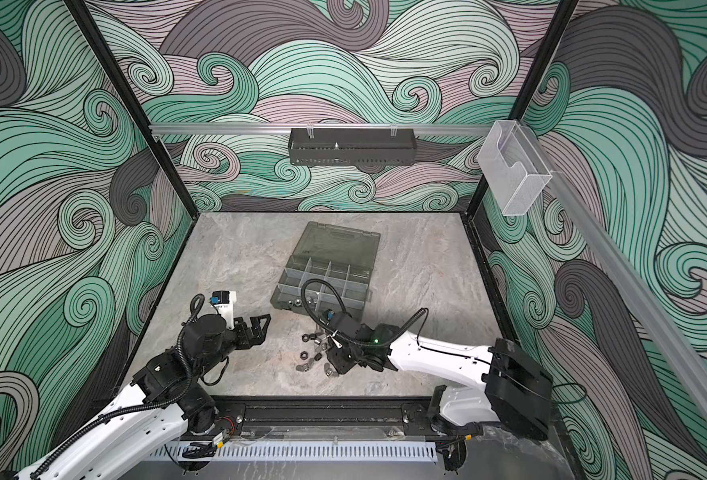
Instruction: Sort the screws and nuts into containers
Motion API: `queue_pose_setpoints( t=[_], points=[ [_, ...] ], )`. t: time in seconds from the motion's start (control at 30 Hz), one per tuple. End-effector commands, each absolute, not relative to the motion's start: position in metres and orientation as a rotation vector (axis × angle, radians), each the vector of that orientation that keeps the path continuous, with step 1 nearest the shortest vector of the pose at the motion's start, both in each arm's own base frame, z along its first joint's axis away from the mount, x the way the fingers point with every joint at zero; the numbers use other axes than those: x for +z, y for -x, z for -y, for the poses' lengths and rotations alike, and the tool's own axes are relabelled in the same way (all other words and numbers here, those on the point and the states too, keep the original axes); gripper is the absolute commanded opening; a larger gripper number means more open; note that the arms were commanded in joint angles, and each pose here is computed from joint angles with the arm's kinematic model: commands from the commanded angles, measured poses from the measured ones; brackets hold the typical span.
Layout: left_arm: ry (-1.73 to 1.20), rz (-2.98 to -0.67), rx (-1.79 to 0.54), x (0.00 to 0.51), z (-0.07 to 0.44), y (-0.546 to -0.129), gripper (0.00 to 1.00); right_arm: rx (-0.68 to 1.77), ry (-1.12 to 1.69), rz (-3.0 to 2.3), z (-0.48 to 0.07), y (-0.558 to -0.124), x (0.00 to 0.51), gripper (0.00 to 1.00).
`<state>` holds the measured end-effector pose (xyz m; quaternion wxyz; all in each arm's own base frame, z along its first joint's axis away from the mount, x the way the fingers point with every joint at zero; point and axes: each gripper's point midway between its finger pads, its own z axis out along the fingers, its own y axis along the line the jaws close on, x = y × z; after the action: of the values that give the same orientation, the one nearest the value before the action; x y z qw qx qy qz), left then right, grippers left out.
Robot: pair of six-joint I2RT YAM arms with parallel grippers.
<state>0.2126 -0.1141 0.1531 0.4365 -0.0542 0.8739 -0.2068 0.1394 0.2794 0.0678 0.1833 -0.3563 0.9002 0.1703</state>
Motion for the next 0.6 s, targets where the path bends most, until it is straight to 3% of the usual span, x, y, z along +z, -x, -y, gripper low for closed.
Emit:
queue_pose_setpoints(
  t=[0.0, 0.57],
  points=[
    [0.184, -2.179, -0.483, 0.151, 0.105, -0.212, 0.96, 0.469, 1.097, -2.552, -0.282, -0.127, 0.054, 0.53],
    [0.217, -2.183, -0.484, 0.146, 0.101, -0.209, 0.96, 0.352, 1.211, -2.555, -0.301, -0.115, 0.028, 0.41]
  ],
)
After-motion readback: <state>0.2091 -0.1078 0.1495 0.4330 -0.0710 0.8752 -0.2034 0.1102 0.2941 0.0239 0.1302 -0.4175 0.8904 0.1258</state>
